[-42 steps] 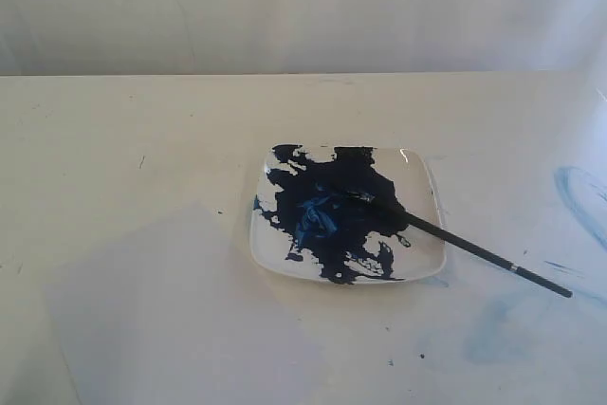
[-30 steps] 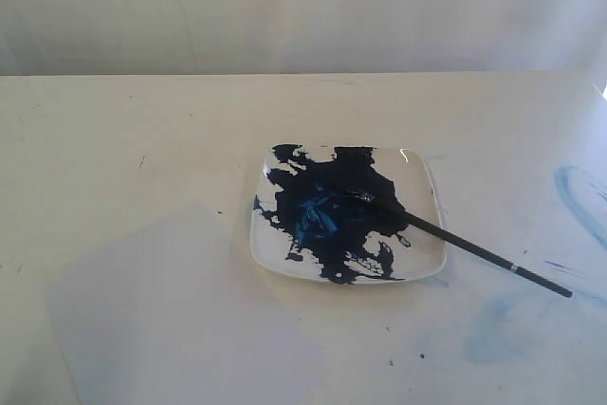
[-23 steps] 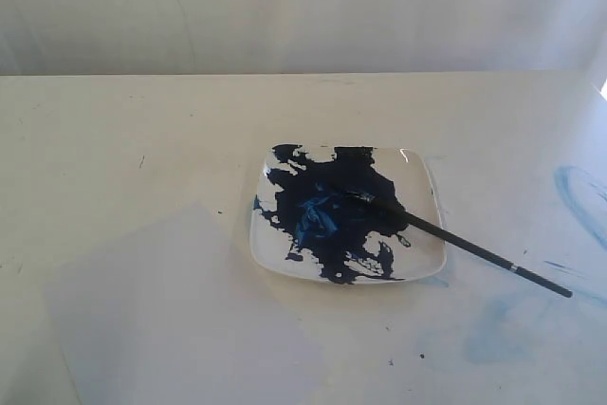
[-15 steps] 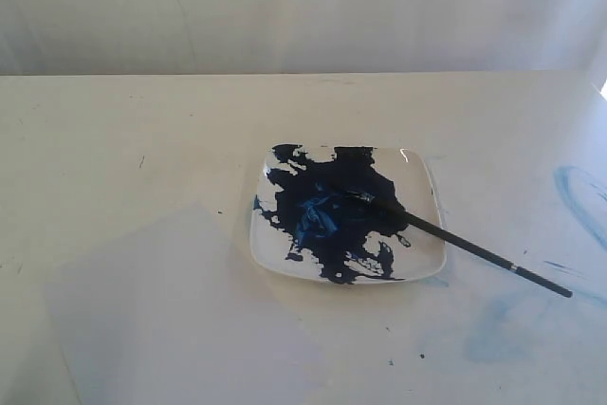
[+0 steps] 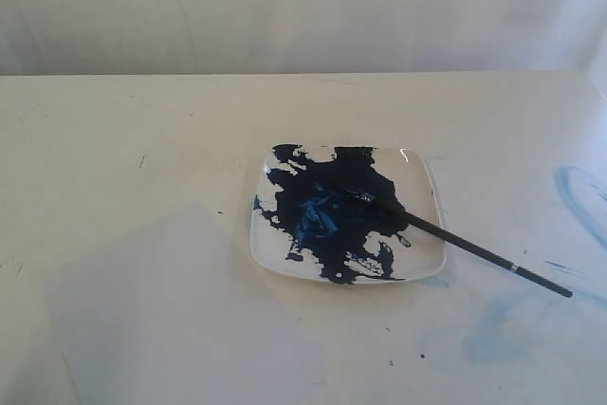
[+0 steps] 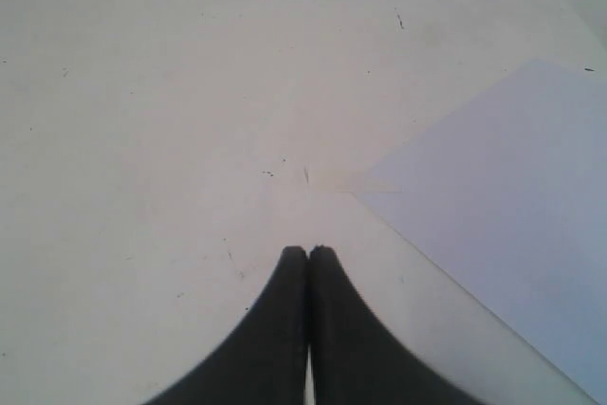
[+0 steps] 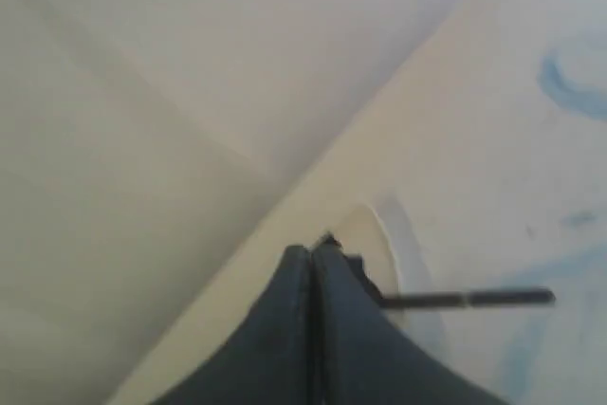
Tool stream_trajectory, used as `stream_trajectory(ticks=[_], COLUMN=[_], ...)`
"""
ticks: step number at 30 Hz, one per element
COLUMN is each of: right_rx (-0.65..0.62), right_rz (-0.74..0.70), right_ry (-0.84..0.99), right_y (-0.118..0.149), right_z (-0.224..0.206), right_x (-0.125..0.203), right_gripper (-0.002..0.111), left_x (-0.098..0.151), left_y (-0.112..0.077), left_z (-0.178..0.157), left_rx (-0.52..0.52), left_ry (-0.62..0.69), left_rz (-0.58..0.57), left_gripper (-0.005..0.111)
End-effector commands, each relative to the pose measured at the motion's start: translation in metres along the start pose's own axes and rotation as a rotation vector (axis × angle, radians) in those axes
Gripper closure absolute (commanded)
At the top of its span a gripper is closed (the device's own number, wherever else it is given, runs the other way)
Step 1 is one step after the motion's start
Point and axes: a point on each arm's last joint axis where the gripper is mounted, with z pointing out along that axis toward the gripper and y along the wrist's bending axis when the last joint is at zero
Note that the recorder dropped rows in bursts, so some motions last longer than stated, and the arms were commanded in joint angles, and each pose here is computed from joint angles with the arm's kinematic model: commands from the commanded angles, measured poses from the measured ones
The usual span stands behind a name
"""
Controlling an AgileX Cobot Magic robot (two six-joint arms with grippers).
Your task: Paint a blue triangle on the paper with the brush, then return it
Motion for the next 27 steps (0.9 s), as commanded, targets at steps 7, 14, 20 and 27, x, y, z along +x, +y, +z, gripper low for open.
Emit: stream_trajectory(ticks=[7, 14, 20, 27], right_rx=[0.184, 0.251, 0.35, 0.403], right_rz=[-0.356, -0.468, -0.491, -0.508], right_ry=[0.723, 1.022, 1.064, 1.002], right_y=[0.02, 0.017, -0.003, -0.01], right_z=[0.064, 0.142, 0.176, 0.203], right_x=[0.015, 0.018, 0.025, 0.022], right_gripper=[0.108, 0.108, 0.108, 0.108], left_x=[0.001, 0.001, 0.001, 0.001], left_y=[-0.001, -0.001, -0.001, -0.001], left_z=[0.0, 0.0, 0.0, 0.0], left_rx=[0.008, 0.008, 0.008, 0.008], left_ry=[-0.001, -0.001, -0.001, -0.001], left_rz=[-0.004, -0.004, -0.004, -0.004], left_gripper=[0.107, 0.107, 0.107, 0.107])
